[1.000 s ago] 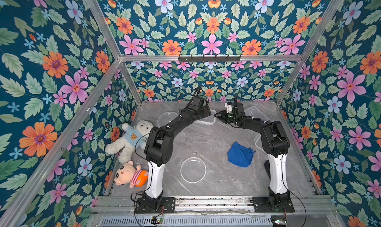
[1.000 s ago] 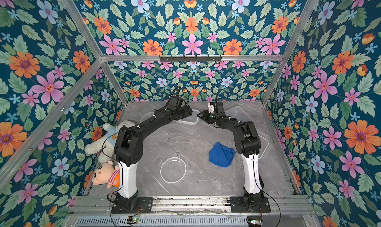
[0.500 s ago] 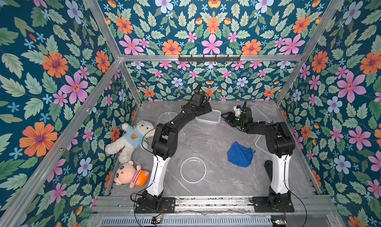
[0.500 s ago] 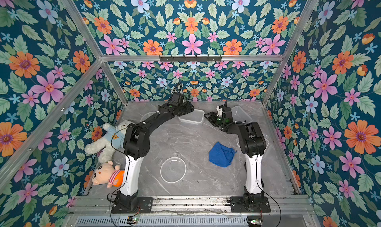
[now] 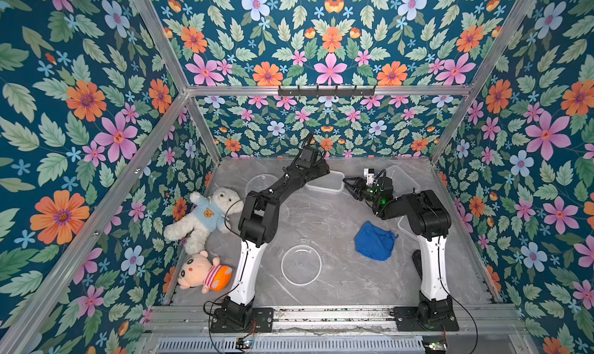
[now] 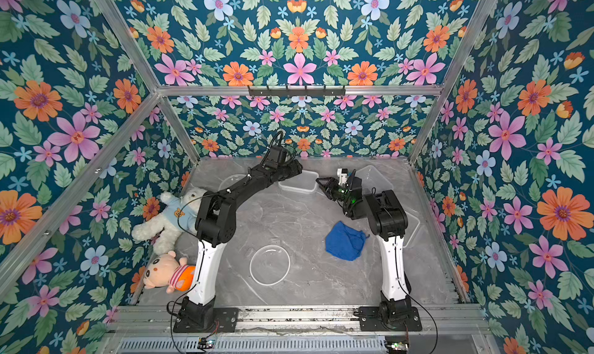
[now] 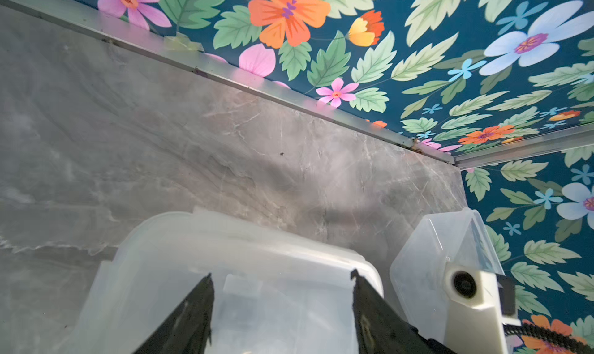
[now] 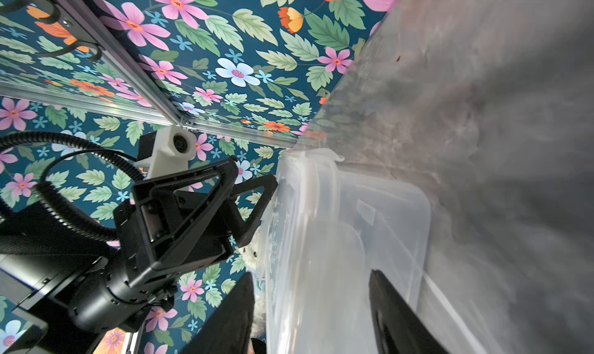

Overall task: Wipe the insides of the lunch boxes
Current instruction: Open the fastener of the lunch box.

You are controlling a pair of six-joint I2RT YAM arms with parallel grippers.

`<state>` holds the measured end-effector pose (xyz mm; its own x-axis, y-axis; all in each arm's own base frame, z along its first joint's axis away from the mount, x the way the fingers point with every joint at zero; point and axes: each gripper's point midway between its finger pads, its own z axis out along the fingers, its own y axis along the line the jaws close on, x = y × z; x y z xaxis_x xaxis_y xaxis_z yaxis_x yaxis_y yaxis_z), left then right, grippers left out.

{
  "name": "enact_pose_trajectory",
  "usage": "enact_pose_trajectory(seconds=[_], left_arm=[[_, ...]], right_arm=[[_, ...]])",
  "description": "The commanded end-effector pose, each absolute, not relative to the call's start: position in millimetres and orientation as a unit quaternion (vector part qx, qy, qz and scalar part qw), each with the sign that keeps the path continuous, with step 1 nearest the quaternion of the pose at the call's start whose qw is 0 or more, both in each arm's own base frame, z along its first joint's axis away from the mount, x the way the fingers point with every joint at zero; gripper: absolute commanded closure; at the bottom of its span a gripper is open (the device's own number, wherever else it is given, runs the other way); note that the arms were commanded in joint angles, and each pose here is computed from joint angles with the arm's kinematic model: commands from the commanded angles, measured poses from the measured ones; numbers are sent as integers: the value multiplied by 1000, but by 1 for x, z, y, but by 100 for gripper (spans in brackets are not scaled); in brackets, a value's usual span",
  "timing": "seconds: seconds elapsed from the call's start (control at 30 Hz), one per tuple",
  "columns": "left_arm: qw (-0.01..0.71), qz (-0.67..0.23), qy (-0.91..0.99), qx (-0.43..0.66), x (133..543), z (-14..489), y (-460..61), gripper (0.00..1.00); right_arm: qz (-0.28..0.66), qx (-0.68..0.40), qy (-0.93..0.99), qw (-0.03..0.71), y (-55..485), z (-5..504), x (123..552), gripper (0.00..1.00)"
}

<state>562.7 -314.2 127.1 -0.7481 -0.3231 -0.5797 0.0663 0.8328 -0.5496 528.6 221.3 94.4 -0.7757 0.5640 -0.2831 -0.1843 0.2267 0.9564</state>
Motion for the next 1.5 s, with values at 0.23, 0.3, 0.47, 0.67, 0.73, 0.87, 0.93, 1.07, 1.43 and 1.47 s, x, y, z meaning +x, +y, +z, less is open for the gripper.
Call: enact_pose_trajectory(seconds=[0.23, 0.3, 0.47, 0.67, 0.73, 0.87, 0.93, 1.07, 1.43, 1.47], left_arm=[[282, -257, 920, -93, 545, 79, -307, 31], [280, -259, 920, -93, 544, 77, -308, 31], [272, -262, 921, -97, 540, 69, -308, 31], [265, -269, 920, -100, 530, 63, -310, 32], [266, -271, 920, -101, 527, 64, -310, 32], [280, -283, 911, -103, 528, 80, -310, 32], [296, -293, 904, -101, 533, 100, -312, 31], [348, -309, 881, -80, 547, 170, -315, 29], [408, -249, 866, -144, 592, 203, -190, 26], [404, -246, 868, -150, 595, 194, -183, 27]], right_arm=[[649, 124, 689, 298, 236, 102, 523, 48], [651, 124, 687, 298, 237, 101, 523, 50], [651, 124, 686, 300, 237, 103, 522, 65], [629, 115, 710, 297, 237, 108, 518, 82], [616, 114, 721, 295, 236, 108, 516, 82], [590, 110, 744, 293, 234, 109, 511, 82], [580, 104, 753, 293, 234, 113, 510, 82], [552, 77, 776, 296, 243, 131, 503, 82], [305, -107, 908, 266, 311, 139, 460, 100], [301, -114, 912, 253, 316, 136, 458, 100]])
